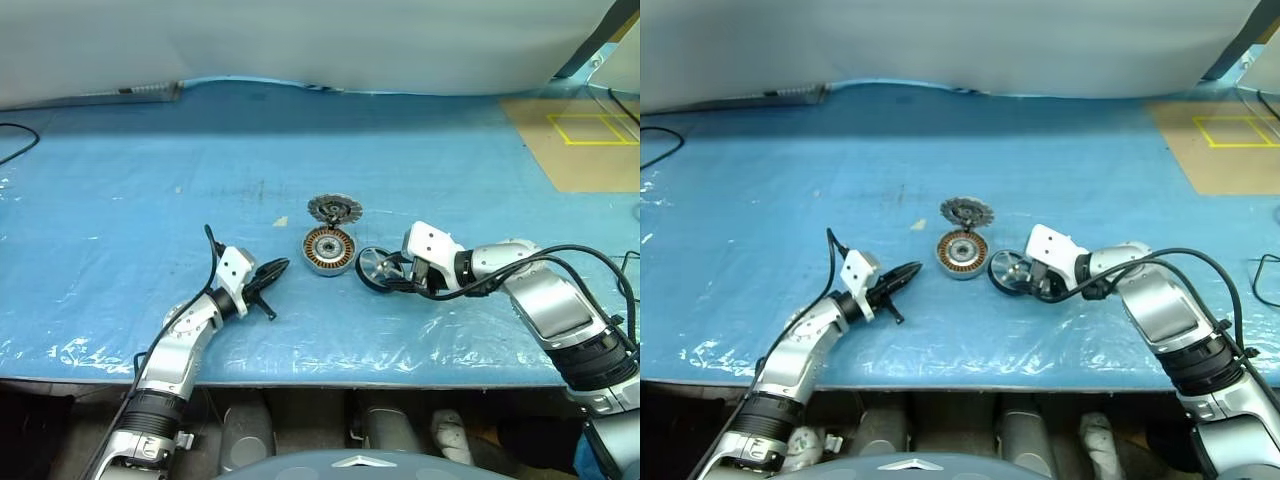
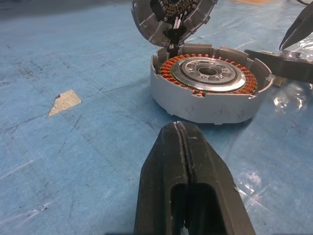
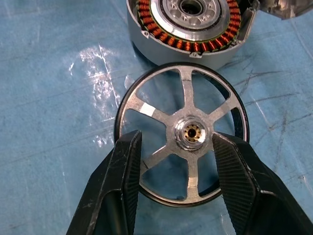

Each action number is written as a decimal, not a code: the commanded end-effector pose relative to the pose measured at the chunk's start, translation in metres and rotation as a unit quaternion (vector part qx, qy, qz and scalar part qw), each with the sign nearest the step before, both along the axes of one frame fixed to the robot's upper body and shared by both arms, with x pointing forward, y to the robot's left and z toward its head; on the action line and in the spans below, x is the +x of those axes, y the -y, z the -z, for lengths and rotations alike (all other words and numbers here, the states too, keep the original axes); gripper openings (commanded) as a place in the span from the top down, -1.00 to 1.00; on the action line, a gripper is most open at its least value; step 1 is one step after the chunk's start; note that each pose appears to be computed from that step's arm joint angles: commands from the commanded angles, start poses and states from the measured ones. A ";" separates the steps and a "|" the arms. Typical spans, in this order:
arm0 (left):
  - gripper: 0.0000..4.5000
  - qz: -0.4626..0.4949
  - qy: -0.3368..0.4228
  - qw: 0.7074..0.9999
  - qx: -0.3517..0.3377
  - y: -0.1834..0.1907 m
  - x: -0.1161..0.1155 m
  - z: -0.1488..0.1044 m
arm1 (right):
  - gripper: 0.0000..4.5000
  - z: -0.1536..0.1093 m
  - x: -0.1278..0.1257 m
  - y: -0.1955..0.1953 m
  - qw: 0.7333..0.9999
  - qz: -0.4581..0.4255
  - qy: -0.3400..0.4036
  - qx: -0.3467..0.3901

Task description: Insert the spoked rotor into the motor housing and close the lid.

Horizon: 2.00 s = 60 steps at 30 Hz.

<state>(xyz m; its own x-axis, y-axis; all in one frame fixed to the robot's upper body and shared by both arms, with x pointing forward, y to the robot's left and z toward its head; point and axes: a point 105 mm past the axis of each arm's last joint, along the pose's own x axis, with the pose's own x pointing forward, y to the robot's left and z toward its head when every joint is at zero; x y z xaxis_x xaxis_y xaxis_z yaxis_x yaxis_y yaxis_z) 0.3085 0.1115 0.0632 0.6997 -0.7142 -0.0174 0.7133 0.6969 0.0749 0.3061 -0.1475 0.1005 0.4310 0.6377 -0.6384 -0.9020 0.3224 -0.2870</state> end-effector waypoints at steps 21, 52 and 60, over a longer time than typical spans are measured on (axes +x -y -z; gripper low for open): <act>1.00 -0.008 0.023 1.000 -0.010 0.000 -0.002 -0.010 | -0.05 -0.003 0.010 -0.007 0.997 -0.074 0.018 -0.032; 1.00 0.006 0.036 0.999 -0.007 0.001 0.003 -0.017 | 0.54 -0.049 -0.015 -0.017 0.997 -0.069 0.037 0.020; 1.00 0.021 0.046 0.999 -0.004 0.007 0.001 -0.019 | 0.54 -0.049 0.005 -0.065 0.995 -0.043 0.068 0.060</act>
<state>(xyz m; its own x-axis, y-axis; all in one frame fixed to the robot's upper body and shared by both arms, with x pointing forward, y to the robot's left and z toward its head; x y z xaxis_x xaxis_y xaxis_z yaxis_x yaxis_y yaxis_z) 0.3104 0.1076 0.0721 0.6834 -0.7299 0.0140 0.7251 0.6808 0.1037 0.3046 -0.0857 0.1383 0.4051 0.7502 -0.5225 -0.9089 0.2686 -0.3190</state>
